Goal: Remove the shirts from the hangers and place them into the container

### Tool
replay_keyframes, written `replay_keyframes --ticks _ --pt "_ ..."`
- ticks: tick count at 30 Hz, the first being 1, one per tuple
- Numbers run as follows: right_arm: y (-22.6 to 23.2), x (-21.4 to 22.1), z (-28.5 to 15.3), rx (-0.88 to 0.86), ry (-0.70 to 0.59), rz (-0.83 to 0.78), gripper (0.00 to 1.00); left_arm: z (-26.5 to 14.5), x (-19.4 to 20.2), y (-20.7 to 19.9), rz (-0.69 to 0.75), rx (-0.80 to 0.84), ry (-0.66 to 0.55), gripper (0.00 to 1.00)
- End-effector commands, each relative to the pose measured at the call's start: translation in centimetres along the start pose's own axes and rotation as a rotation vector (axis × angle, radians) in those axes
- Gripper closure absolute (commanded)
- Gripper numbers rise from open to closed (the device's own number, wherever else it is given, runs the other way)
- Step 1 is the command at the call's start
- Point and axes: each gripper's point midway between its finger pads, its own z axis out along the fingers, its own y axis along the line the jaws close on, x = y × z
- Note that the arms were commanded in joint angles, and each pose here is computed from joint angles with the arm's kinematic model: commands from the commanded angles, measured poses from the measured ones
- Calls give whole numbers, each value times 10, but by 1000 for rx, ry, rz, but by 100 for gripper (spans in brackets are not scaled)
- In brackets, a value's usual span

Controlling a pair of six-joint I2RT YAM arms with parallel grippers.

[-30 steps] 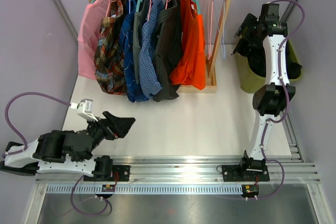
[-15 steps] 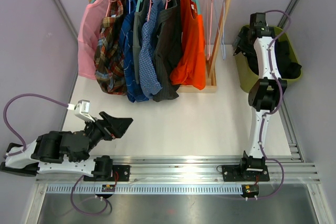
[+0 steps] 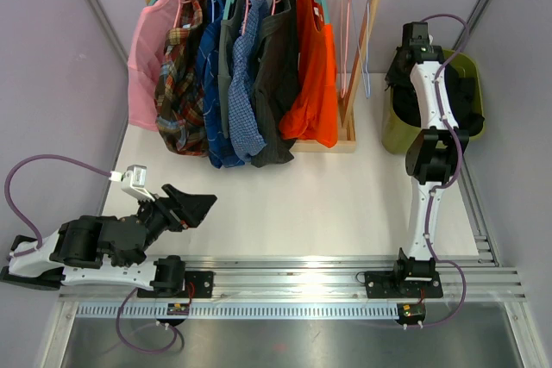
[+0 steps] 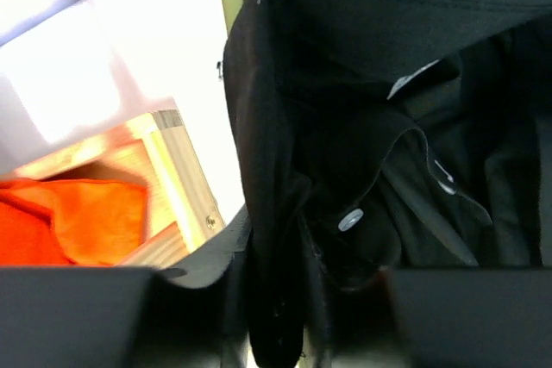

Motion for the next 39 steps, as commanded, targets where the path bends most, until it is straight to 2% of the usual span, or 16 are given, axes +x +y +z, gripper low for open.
replay_keyframes --ticks 1,6,8,10,11,14,15,19,20,21,25,28,35,39 --pt "-11 -63 -63 3 -212 109 67 2 -5 -5 -38 -1 -26 1" --pt "-14 -63 -61 -1 -198 113 50 2 -6 -7 -39 0 -25 1" --pt "-15 -61 -60 0 -190 115 47 2 -6 -7 -42 0 -25 1" --pt "-15 -60 -59 -1 -192 116 52 2 -5 -7 -40 -1 -22 1" --pt "-17 -58 -55 5 -189 117 61 2 -5 -7 -37 -2 -20 1" --pt "-21 -57 -52 7 -185 128 65 2 -5 -8 -39 -4 -19 1" --pt "-21 -56 -51 7 -180 128 70 2 -5 -8 -37 -6 -20 1" --pt "-29 -51 -38 14 -153 145 77 3 -4 -7 -35 -11 -19 1" --pt "-30 -50 -36 13 -151 151 81 3 -4 -7 -35 -12 -19 1" --pt "-31 -47 -31 12 -143 158 89 2 -4 -7 -38 -10 -18 1" --pt "-42 -37 -12 29 -106 185 100 2 -4 -6 -39 -16 -19 1" --pt "-58 -26 2 83 -80 210 100 2 -5 -5 -39 -19 -19 1" --pt "-141 -7 16 404 -92 325 100 3 -5 -5 -30 -29 -22 1" --pt "-173 3 33 457 -65 370 100 3 -7 -7 -20 -34 -28 1"
